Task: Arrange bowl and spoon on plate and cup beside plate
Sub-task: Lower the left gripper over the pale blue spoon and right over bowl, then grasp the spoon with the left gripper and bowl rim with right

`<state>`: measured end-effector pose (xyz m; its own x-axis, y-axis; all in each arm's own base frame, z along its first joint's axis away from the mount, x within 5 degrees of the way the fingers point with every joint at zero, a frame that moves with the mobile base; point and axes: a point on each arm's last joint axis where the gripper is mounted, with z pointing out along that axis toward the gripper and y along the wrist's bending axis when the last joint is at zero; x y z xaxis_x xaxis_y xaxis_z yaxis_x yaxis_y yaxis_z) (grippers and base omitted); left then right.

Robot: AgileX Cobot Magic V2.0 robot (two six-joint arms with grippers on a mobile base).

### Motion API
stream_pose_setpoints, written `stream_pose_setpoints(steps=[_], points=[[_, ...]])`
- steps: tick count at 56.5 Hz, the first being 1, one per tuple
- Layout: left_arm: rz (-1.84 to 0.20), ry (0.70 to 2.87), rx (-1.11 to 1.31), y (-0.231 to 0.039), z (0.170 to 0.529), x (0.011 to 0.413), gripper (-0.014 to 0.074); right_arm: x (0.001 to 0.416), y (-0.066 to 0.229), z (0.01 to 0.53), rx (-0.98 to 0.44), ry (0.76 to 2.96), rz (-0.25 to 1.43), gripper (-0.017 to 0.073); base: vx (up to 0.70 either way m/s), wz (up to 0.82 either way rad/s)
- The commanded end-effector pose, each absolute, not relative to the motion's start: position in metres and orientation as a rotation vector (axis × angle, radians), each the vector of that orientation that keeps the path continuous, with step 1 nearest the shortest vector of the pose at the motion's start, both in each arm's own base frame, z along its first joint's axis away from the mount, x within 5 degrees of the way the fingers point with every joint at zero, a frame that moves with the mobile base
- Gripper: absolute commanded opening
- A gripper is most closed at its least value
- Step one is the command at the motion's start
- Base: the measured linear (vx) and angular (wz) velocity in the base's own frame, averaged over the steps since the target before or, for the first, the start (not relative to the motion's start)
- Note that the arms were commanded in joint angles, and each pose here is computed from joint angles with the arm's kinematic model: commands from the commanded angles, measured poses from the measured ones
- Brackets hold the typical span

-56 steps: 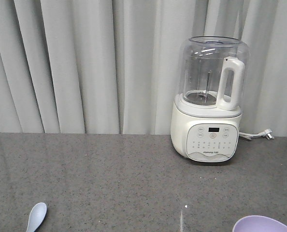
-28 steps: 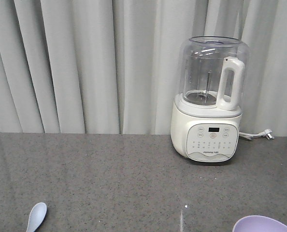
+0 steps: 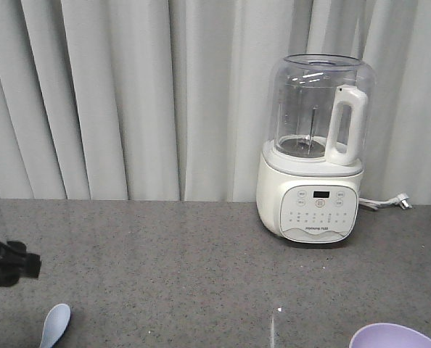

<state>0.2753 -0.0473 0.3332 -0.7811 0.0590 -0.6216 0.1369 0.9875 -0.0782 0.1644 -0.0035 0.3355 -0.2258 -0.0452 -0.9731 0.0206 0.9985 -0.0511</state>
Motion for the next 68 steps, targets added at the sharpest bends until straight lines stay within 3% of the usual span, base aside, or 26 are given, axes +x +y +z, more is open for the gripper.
stream_pose_setpoints(steps=[1, 23, 47, 53, 65, 68], points=[[-0.171, 2.472, 0.110, -0.050, 0.330, 0.290, 0.0576, 0.168, -0.002, 0.352, -0.032, 1.698, -0.059, 0.0575, 0.00, 0.00], [-0.160, 2.718, 0.110, -0.058, 0.259, 0.325, 0.0576, 0.171, -0.003, 0.350, -0.071, 1.706, -0.098, 0.0575, 0.00, 0.00], [-0.159, 2.822, 0.112, -0.060, 0.236, 0.331, 0.0547, 0.171, -0.003, 0.351, -0.071, 1.700, -0.097, 0.0575, 0.00, 0.00], [-0.120, 2.864, 0.153, -0.061, 0.233, 0.327, 0.0428, 0.171, -0.003, 0.351, -0.071, 1.700, -0.097, 0.0575, 0.00, 0.00], [-0.105, 2.933, 0.169, -0.060, 0.226, 0.324, -0.0012, 0.171, -0.003, 0.351, -0.071, 1.701, -0.097, 0.0575, 0.00, 0.00], [-0.106, 2.924, 0.178, -0.060, 0.228, 0.324, -0.0009, 0.171, -0.003, 0.350, -0.071, 1.704, -0.098, 0.0575, 0.00, 0.00]])
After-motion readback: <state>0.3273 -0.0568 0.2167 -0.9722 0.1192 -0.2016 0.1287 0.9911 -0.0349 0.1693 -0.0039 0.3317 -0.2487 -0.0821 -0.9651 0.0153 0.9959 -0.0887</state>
